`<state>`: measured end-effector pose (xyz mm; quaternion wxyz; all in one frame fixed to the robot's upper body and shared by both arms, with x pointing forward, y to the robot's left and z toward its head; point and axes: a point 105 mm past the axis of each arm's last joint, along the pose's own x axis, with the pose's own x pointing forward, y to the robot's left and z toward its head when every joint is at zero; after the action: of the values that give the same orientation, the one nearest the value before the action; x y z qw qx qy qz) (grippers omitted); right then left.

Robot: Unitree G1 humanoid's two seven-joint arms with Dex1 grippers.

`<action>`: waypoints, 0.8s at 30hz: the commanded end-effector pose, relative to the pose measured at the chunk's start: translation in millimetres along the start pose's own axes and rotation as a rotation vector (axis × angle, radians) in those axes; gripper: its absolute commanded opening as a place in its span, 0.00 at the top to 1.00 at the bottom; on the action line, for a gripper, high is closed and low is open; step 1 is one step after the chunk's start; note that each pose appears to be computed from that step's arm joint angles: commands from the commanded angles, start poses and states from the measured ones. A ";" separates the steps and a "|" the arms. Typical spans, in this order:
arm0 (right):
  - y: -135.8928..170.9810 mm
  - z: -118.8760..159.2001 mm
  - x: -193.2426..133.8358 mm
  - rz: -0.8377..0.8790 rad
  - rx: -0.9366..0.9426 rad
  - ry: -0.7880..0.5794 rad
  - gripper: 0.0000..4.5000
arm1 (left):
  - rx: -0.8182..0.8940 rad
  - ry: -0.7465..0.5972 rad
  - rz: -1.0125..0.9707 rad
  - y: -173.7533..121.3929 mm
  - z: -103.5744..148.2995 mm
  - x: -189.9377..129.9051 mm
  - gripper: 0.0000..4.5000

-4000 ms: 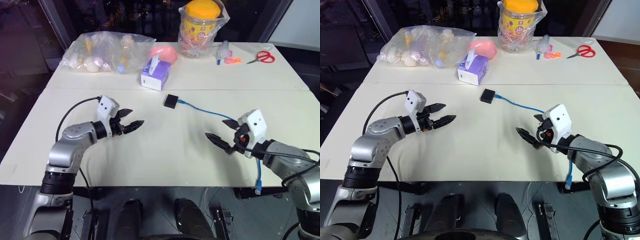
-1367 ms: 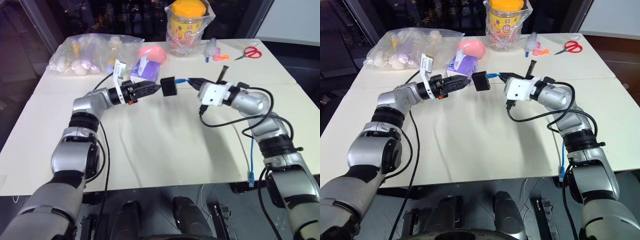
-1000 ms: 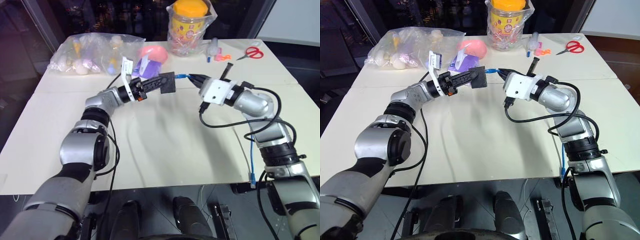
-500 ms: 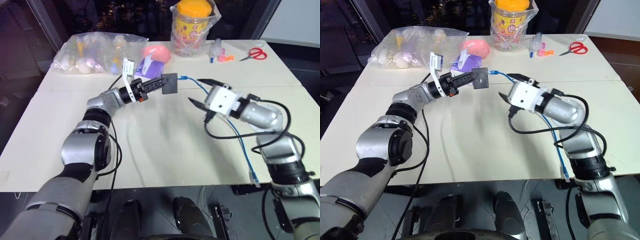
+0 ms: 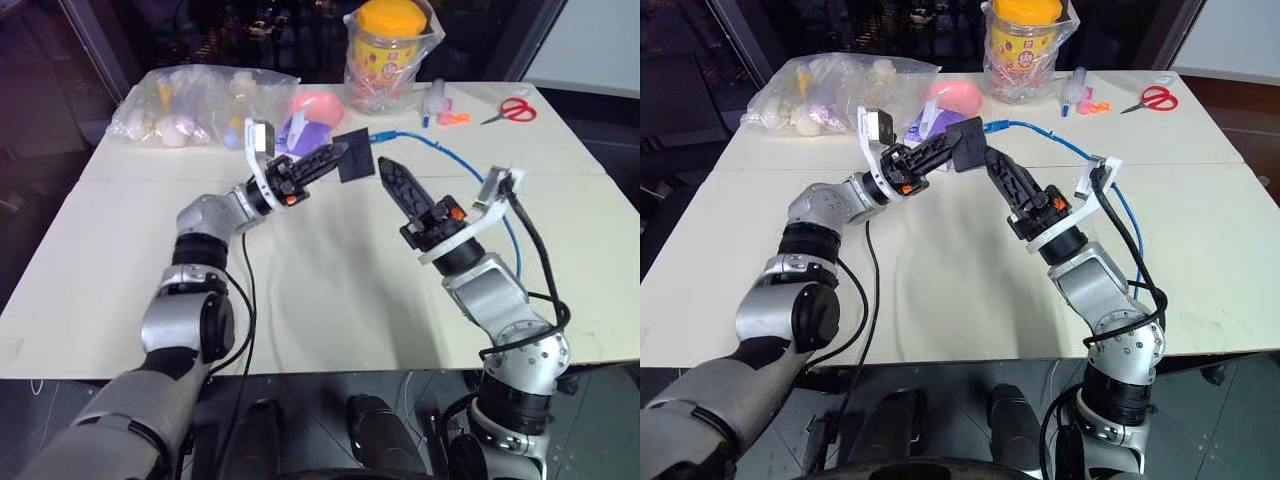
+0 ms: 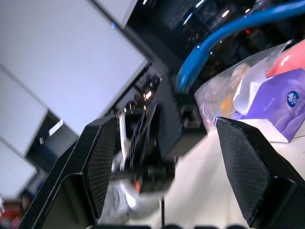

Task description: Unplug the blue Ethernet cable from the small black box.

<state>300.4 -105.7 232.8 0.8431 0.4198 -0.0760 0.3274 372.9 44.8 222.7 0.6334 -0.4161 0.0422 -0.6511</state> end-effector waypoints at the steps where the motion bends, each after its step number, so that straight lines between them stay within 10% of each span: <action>1: 6.8 9.2 2.3 0.023 0.004 -0.051 0.25 | 0.009 0.014 -0.047 -16.1 -0.3 6.9 0.89; 14: 0.8 3.2 9.1 0.023 -0.029 -0.033 0.25 | -0.020 0.028 -0.053 -22.3 -13.4 8.5 0.89; 22: 2.8 3.0 11.2 0.041 -0.036 -0.044 0.99 | -0.022 0.032 -0.049 -21.6 -15.2 7.5 0.89; 24: 3.2 1.5 12.2 0.044 -0.030 -0.043 0.99 | -0.020 0.030 -0.048 -21.4 -14.1 7.5 0.89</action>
<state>309.9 -100.5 233.0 0.8421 0.4157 -0.0934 0.3306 352.3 37.5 215.9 0.6178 -0.4296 0.0672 -0.6552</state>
